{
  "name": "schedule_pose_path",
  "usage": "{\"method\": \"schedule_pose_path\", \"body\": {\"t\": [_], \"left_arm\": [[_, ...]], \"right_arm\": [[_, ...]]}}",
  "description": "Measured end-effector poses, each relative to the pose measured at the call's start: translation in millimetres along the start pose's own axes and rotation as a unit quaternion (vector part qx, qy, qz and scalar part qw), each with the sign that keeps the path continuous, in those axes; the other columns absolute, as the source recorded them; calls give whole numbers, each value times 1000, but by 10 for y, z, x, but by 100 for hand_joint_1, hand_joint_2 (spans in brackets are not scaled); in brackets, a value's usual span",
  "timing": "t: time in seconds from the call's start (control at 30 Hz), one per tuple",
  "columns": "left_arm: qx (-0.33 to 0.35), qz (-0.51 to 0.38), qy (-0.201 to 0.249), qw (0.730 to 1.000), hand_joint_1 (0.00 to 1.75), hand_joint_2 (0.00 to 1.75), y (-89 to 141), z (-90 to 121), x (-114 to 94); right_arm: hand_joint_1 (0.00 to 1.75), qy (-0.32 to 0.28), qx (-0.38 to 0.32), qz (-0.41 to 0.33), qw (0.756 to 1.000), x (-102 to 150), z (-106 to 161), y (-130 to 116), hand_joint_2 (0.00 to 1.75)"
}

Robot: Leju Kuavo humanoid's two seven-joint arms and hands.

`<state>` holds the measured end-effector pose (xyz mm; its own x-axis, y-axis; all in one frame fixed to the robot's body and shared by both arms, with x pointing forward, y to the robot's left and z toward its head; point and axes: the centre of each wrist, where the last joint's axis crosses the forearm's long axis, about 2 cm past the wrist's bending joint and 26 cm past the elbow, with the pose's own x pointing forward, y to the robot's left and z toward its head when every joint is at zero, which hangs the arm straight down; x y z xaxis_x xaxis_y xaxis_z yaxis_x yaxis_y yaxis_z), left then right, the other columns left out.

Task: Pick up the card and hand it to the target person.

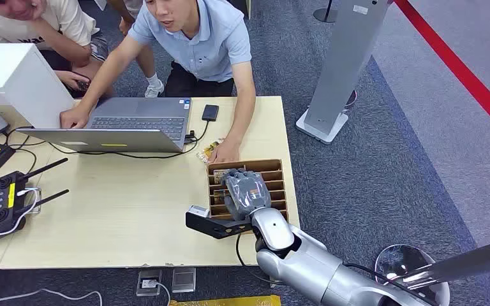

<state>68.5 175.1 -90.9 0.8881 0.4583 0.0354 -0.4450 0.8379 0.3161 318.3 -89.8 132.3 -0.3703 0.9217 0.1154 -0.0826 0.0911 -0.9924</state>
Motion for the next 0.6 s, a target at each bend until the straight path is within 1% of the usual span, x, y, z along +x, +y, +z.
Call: {"method": "schedule_pose_path", "body": {"t": [0.17, 0.27, 0.33, 0.43, 0.6], "left_arm": [[0, 0, -1, 1000, 0, 175, 0, 0, 1], [0, 0, -1, 1000, 0, 175, -1, 0, 1], [0, 0, -1, 1000, 0, 175, -1, 0, 2], [0, 0, -1, 1000, 0, 175, 1, 0, 2], [0, 3, 1, 1000, 0, 175, 7, -5, 2]], "right_arm": [[93, 1, 0, 1, 1000, -4, -2, 1, 175], [108, 3, 0, 2, 1000, -7, -3, 4, 175], [114, 5, 0, 2, 1000, -10, -3, 6, 175], [111, 7, -1, 2, 1000, -12, -3, 6, 175], [101, 13, -2, 2, 1000, -17, 3, 5, 175]]}}
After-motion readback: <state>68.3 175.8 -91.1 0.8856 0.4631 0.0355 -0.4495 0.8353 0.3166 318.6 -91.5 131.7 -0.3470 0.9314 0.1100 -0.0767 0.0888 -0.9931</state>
